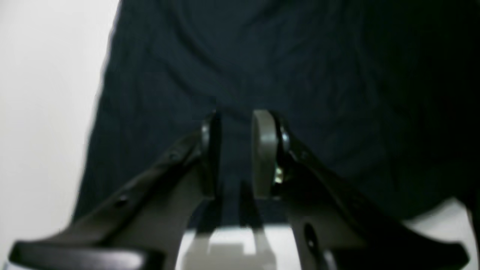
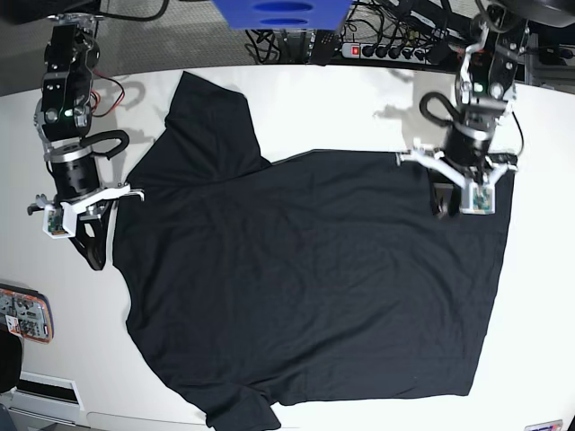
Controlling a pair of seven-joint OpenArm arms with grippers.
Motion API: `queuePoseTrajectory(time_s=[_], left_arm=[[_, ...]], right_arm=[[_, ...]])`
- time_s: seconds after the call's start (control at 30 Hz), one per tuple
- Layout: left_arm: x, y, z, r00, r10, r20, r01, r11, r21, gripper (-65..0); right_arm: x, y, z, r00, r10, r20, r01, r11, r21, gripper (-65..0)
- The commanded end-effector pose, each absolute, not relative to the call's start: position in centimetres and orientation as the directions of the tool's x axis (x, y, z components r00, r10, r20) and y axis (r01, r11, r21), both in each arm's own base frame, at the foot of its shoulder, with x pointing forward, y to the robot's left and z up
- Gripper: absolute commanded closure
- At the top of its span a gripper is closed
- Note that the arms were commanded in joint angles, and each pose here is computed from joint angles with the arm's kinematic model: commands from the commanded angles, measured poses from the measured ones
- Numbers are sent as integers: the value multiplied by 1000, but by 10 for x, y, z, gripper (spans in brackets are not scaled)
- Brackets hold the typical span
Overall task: Fold the T-shirt properly
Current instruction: 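Extend both arms out over the black T-shirt toward its hem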
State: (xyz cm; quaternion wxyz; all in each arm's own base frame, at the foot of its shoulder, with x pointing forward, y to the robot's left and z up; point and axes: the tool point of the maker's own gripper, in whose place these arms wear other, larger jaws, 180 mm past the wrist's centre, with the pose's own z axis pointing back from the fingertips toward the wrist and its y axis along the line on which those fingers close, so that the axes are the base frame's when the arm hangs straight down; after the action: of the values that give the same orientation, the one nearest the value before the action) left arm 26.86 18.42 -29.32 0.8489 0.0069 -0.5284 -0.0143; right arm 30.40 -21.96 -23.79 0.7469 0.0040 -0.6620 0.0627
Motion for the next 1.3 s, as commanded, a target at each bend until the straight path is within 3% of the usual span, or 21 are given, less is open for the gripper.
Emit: queuePoseTrajectory(time_s=[0.0, 0.5, 0.9, 1.27], left_arm=[[278, 185, -275, 379, -49, 924, 22, 999, 44, -145], [339, 185, -195, 129, -49, 990, 10, 999, 48, -145], [385, 185, -72, -203, -48, 978, -5, 999, 48, -145], [392, 188, 13, -406, -63, 912, -23, 998, 59, -145]], right_arm=[[307, -220, -221, 56, 94, 994, -101, 991, -88, 0], [344, -185, -174, -101, 68, 993, -180, 980, -86, 0], [383, -153, -73, -374, 19, 927, -228, 967, -111, 0], [390, -153, 16, -575, 16, 818, -198, 967, -158, 0]])
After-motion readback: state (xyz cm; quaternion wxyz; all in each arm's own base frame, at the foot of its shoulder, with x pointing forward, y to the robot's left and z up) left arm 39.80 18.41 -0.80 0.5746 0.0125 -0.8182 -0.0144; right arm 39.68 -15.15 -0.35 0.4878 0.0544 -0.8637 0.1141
